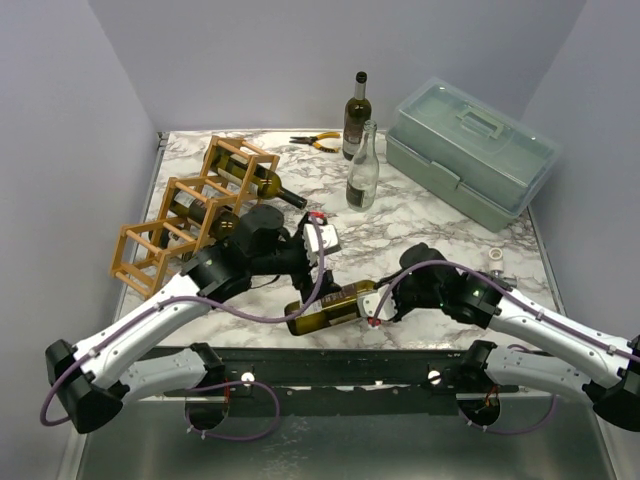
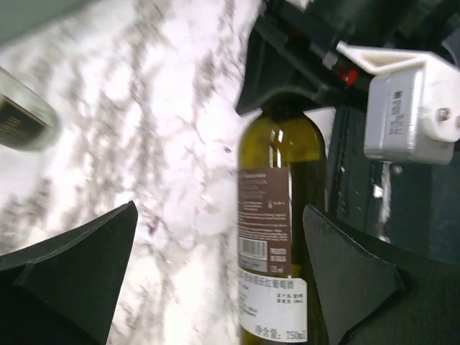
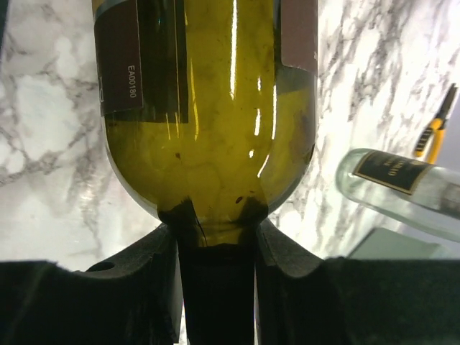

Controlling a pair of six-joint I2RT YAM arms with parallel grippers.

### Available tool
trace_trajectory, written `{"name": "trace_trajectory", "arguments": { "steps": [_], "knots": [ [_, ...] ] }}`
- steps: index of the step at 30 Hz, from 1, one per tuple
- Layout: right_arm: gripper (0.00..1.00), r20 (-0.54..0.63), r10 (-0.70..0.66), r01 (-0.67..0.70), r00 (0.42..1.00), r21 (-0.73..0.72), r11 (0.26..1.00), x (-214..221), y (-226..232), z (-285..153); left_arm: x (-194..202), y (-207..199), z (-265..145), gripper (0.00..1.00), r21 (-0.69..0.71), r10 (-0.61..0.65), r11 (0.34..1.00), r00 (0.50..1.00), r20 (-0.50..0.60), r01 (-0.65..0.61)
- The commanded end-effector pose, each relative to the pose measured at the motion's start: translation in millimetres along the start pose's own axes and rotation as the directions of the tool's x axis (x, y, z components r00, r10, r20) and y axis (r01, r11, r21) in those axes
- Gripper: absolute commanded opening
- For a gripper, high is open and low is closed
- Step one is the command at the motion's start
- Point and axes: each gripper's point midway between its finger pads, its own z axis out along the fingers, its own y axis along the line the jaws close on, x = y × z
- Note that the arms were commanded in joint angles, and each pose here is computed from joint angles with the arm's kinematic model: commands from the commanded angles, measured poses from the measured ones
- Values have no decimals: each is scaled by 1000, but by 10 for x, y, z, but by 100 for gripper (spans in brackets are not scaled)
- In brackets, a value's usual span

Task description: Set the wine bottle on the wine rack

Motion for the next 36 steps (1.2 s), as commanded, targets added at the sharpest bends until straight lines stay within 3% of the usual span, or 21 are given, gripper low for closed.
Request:
{"name": "trace_trajectory", "arguments": {
  "steps": [1, 6, 11, 17, 20, 23, 27, 29, 36],
  "knots": [
    [0, 147, 132, -140, 980, 43, 989, -335, -166, -72, -319, 154, -282, 98, -151, 154, 980, 978, 138, -133],
    [0, 216, 272, -275, 938, -16, 961, -524, -165, -46, -674, 390, -764, 99, -405, 239, 907, 931, 274, -114],
    [0, 351, 458, -448, 817, -114, 887, -900, -237, 10, -1064, 606, -1366, 99, -612, 287, 790, 865, 412, 29],
    [0, 452, 611, -576, 650, -232, 784, -1338, -400, -10, -1529, 652, -2039, 99, -678, 293, 701, 779, 554, 219],
    [0, 434, 675, -615, 597, -293, 732, -1515, -440, 34, -1710, 624, -2209, 99, -690, 334, 689, 746, 576, 223],
    [0, 410, 706, -612, 578, -354, 707, -1750, -391, 95, -1794, 691, -2270, 99, -729, 376, 652, 746, 550, 208],
    [0, 361, 775, -661, 518, -406, 631, -2032, -339, 239, -1815, 850, -2415, 99, -776, 392, 563, 735, 553, 283],
    [0, 310, 840, -715, 445, -442, 542, -2168, -339, 324, -1799, 912, -2443, 99, -801, 398, 527, 750, 529, 285],
    [0, 200, 934, -771, 295, -527, 356, -2547, -396, 596, -1601, 922, -2527, 99, -840, 411, 472, 776, 479, 268]
  ]
}}
